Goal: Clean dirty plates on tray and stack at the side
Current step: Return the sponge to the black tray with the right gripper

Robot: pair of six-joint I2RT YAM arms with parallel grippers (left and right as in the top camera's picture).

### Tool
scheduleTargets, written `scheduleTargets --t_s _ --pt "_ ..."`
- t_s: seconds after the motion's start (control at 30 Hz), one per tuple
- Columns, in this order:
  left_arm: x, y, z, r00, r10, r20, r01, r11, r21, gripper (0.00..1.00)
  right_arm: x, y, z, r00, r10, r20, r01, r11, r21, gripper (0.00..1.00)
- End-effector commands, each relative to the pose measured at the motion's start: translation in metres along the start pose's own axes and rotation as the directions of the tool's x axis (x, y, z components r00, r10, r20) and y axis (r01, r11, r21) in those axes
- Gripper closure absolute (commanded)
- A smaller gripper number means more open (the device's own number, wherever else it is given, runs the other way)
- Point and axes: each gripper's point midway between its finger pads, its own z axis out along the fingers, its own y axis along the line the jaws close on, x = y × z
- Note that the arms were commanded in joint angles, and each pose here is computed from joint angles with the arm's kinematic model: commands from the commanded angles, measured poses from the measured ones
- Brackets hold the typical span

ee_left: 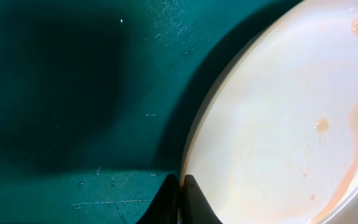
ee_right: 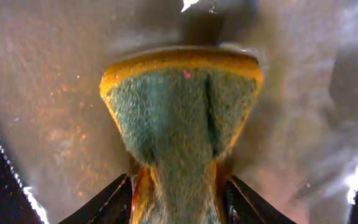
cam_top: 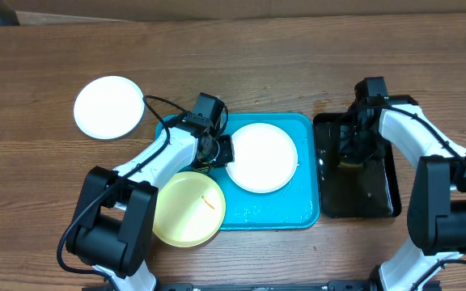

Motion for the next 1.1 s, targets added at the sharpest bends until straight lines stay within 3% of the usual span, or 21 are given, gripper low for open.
scheduleTargets --t_s 0.0,0.03,0.07,0.13,0.17,0.23,0.3,0.63,0.77,1.07 --pt "0.002 -0.001 0.002 1.0 0.005 -0.01 -0.005 1.0 0.004 0.96 0.004 0.0 0.0 1.0 0.005 0.019 -0.005 1.0 0.002 0.51" --pt "0.002 -0.001 0.002 1.0 0.005 -0.01 -0.005 1.0 0.005 0.96 0.005 -0.001 0.003 1.0 0.005 0.021 -0.005 1.0 0.002 0.55" --pt "0.002 -0.001 0.002 1.0 0.005 -0.01 -0.005 1.0 0.004 0.96 0.007 -0.001 0.007 1.0 0.005 0.023 -0.005 1.0 0.002 0.72" --pt "0.002 -0.001 0.002 1.0 0.005 -0.01 -0.005 1.0 0.005 0.96 0.008 -0.001 0.011 1.0 0.005 0.028 -0.005 1.0 0.001 0.92" --pt "0.002 -0.001 0.002 1.0 0.005 -0.01 -0.005 1.0 0.005 0.96 0.008 -0.002 0.012 1.0 0.004 0.031 -0.004 1.0 0.0 0.91" --pt "0.002 -0.001 0.002 1.0 0.005 -0.009 -0.005 1.0 0.004 0.96 0.007 -0.001 0.012 0.999 0.005 0.035 -0.005 1.0 -0.002 0.46" --pt "0.001 -0.001 0.002 1.0 0.006 -0.007 -0.006 1.0 0.005 0.96 0.005 0.002 0.009 0.999 0.005 0.038 -0.004 1.0 -0.019 0.36" --pt "0.001 -0.001 0.002 1.0 0.006 -0.007 -0.006 1.0 0.005 0.95 -0.024 0.009 -0.006 0.992 0.0 0.125 0.005 0.999 -0.042 0.31" --pt "0.001 0.0 0.002 1.0 0.009 -0.003 -0.009 1.0 -0.002 0.95 -0.027 0.006 -0.006 0.991 0.001 0.136 0.002 1.0 -0.025 0.22" --pt "0.0 0.001 0.002 1.0 0.009 0.001 -0.009 1.0 -0.008 0.94 -0.027 0.006 0.005 0.987 0.001 0.163 0.003 1.0 -0.03 0.25"
